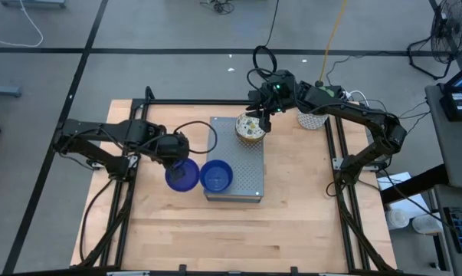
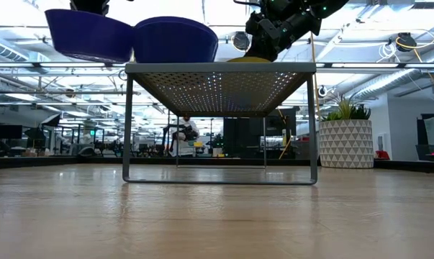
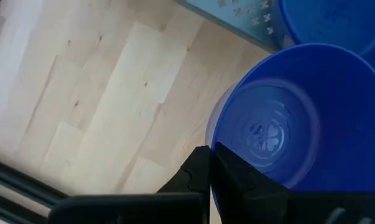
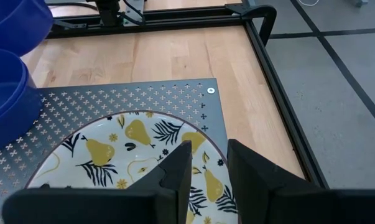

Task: Pick & Place Mini bowls
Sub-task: Stack the blue bowl on top of the blue bowl on the shelf

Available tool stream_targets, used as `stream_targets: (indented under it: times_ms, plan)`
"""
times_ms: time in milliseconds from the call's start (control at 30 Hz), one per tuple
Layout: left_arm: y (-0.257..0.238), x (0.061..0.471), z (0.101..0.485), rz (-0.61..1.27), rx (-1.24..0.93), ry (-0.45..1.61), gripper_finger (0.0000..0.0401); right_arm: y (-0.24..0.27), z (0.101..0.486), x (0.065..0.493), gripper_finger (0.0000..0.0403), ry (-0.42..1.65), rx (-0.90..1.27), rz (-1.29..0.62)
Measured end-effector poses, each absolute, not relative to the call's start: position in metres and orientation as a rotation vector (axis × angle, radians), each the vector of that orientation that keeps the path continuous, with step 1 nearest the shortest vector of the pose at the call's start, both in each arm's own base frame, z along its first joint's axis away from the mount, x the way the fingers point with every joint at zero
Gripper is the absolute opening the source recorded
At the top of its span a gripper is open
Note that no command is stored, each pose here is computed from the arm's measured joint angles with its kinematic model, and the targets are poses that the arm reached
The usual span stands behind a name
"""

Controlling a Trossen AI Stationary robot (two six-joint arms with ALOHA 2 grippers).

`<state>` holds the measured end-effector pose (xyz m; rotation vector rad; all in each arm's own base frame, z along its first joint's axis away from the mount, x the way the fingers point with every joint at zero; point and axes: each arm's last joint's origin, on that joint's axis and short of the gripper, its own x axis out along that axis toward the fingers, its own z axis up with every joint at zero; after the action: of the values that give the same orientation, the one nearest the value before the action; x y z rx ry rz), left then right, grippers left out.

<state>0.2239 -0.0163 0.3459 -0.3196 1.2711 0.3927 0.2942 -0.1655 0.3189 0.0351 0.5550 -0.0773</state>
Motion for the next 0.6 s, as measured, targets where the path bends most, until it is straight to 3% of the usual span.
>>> stream_targets:
  times_ms: [600]
  plan:
    - [-0.0166,0.2275,0.3468,0.334,-0.304,1.248,0.0004,-0.1654,0.3189,0.2942,0.0089,0.555,0.035,-0.077]
